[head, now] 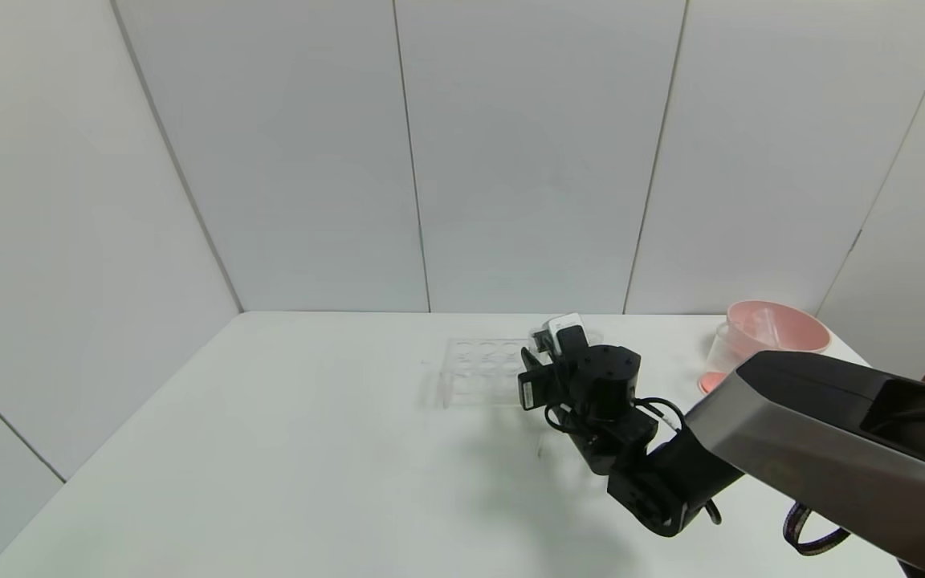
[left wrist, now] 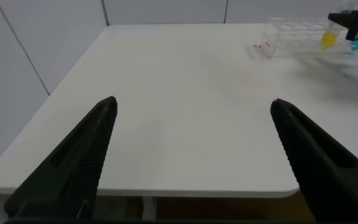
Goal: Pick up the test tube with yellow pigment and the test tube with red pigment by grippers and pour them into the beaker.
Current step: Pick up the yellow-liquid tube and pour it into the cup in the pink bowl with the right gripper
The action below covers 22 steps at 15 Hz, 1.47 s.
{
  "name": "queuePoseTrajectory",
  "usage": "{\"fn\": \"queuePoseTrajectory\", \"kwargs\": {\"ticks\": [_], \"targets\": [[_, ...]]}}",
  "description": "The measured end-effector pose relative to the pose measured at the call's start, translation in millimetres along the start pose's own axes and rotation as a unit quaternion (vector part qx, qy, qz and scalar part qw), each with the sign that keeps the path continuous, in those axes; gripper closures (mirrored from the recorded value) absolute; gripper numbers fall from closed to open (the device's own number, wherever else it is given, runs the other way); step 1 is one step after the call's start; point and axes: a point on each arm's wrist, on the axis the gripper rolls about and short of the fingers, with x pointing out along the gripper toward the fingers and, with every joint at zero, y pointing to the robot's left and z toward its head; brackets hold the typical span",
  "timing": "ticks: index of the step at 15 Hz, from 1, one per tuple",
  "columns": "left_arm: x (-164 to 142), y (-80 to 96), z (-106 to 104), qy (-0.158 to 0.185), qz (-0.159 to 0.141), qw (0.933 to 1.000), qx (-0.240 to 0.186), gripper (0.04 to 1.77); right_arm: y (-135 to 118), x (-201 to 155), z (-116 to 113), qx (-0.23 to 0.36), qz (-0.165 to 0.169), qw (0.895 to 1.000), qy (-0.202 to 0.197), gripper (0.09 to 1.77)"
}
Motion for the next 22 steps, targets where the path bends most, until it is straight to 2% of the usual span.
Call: {"fn": "queuePoseTrajectory", "kwargs": {"ticks": [10,22], "targets": [[0.0,0.0,0.0,0.000,0.000,1.0000,0.000,0.05,6.8,-0.1,17.8,-0.014,0.008,1.000,-0.022,1.34],[0.0,0.0,0.0,0.000,0.000,1.0000,0.000,0.05,0.7,-9.5,67.6,-0.010,0.010,1.000,-0.027,1.34]]}}
